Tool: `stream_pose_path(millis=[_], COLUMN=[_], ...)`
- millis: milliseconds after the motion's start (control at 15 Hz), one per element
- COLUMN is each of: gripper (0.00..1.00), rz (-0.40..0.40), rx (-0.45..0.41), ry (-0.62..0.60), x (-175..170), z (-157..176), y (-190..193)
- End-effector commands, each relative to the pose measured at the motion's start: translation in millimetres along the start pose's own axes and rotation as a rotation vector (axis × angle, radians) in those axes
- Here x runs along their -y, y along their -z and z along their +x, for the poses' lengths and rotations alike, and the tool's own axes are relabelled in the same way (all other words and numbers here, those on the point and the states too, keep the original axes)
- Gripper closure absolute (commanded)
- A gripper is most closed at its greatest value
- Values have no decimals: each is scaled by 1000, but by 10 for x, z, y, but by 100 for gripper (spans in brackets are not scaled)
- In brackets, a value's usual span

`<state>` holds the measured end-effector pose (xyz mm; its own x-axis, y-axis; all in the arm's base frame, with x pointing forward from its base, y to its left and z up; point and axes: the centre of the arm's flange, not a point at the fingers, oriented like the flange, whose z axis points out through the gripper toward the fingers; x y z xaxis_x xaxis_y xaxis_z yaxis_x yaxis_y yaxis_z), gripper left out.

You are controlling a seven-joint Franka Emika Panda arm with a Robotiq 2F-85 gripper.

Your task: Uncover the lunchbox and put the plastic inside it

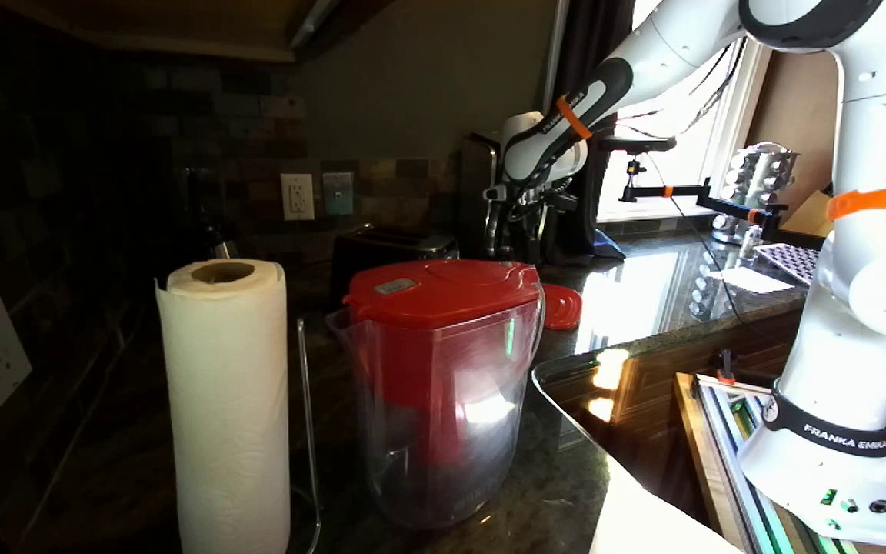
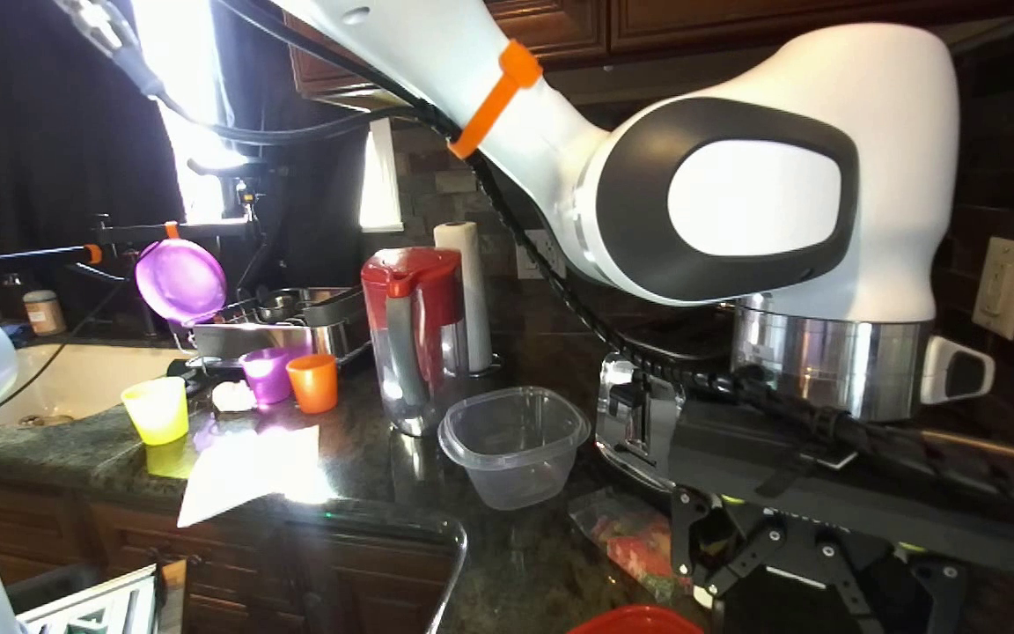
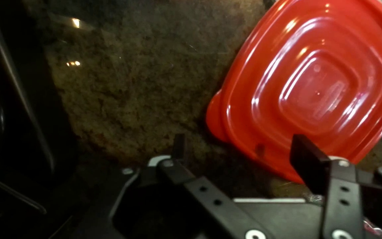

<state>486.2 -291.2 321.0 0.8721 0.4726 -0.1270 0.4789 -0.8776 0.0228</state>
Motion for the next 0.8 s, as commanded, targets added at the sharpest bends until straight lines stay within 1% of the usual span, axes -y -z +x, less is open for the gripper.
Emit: stream_pose_path(millis=[0, 200, 400, 533, 600, 667, 733], gripper=[0, 0, 0, 0, 0, 0, 0], rz=[23, 29, 23, 22, 35, 26, 31], rx=[-26, -47, -70, -121, -167, -98, -121], ry=[39, 101, 170, 194, 196, 171, 178], x=[186, 388, 625, 785, 858, 660, 727], z=[-53, 44, 238, 397, 468, 476, 542], y=[-43, -130, -211, -228, -210, -218, -217])
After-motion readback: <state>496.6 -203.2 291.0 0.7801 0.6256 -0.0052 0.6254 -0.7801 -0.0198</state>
